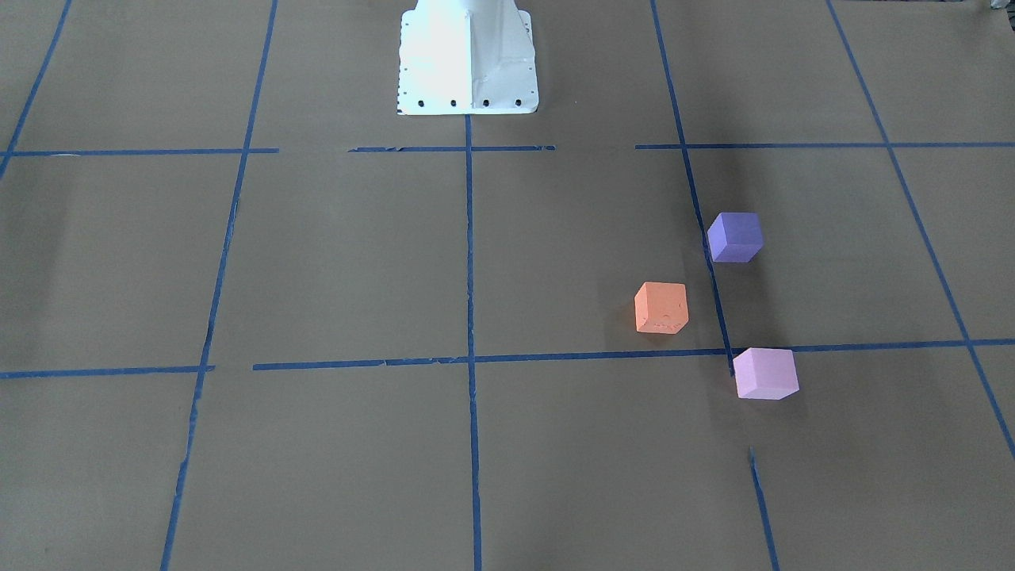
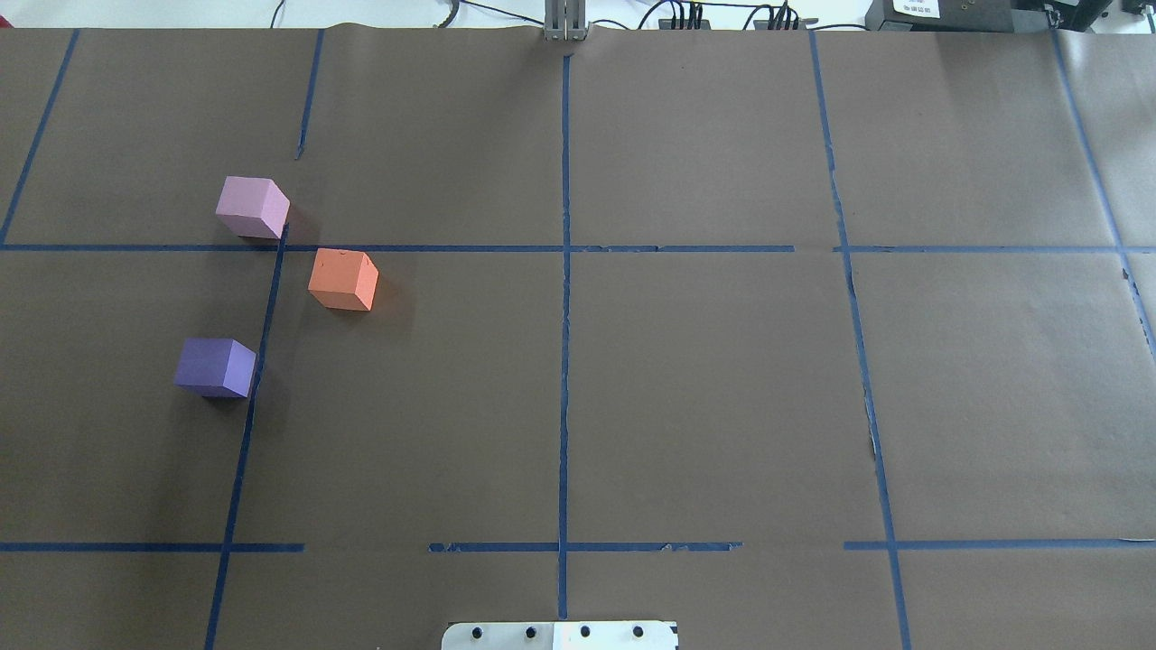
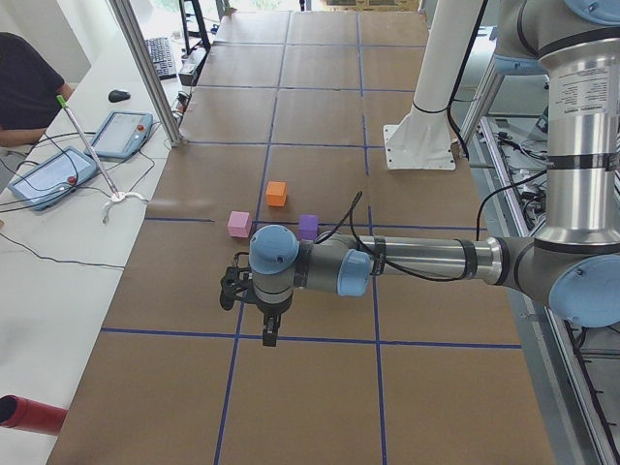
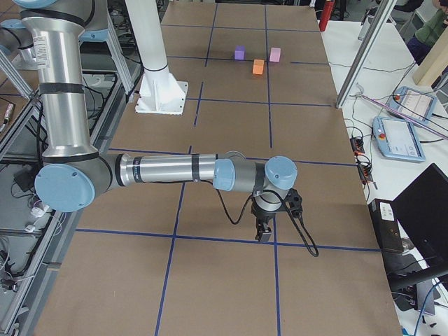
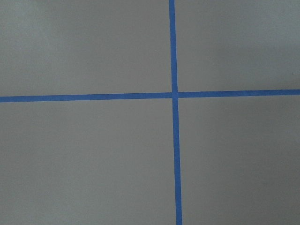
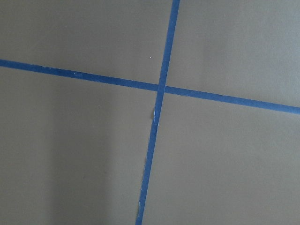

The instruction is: Arrange blocks in a line

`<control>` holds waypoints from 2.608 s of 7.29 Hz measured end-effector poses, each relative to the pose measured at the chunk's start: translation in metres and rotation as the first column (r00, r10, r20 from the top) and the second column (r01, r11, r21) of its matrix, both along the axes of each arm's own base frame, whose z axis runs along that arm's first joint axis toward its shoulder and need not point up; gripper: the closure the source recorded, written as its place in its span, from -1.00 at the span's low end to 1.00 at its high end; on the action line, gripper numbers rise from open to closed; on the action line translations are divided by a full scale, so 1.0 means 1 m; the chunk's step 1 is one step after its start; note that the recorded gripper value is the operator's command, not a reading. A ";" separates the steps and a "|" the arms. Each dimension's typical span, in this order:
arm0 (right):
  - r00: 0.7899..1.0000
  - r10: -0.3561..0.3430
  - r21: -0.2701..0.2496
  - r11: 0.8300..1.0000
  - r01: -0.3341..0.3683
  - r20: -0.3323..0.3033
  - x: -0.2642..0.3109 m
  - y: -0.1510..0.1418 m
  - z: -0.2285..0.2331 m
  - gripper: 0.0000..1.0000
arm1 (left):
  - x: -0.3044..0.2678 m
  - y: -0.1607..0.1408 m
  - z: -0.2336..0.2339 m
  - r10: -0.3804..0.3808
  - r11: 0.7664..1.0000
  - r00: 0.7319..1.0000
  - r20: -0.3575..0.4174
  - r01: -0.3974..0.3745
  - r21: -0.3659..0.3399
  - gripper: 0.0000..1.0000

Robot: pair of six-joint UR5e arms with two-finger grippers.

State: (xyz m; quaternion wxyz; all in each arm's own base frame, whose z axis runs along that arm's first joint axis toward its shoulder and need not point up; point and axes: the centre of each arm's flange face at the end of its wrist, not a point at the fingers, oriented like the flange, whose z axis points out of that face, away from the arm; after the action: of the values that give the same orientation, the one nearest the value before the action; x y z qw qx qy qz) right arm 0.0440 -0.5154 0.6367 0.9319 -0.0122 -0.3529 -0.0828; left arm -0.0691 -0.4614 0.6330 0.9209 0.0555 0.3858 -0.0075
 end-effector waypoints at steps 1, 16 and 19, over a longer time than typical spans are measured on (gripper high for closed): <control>1.000 0.000 0.000 1.000 0.000 0.000 0.000 0.000 0.000 -1.00 | 0.000 0.000 -0.002 0.000 1.000 1.000 0.000 0.000 0.003 -1.00; 1.000 0.000 0.000 1.000 0.000 0.000 0.000 0.000 0.000 -1.00 | 0.323 -0.090 -0.232 0.108 0.994 0.986 -0.127 -0.109 0.003 -0.99; 1.000 0.000 0.000 1.000 0.000 0.000 0.000 0.000 0.000 -1.00 | 0.430 -0.091 -0.271 0.159 0.987 0.981 -0.112 -0.157 0.028 -0.99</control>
State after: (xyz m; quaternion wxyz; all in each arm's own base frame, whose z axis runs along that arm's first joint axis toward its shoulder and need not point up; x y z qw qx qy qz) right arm 0.0440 -0.5154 0.6368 0.9319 -0.0122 -0.3529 -0.0828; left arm 0.3605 -0.5520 0.3617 0.8946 0.0327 0.4408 0.0662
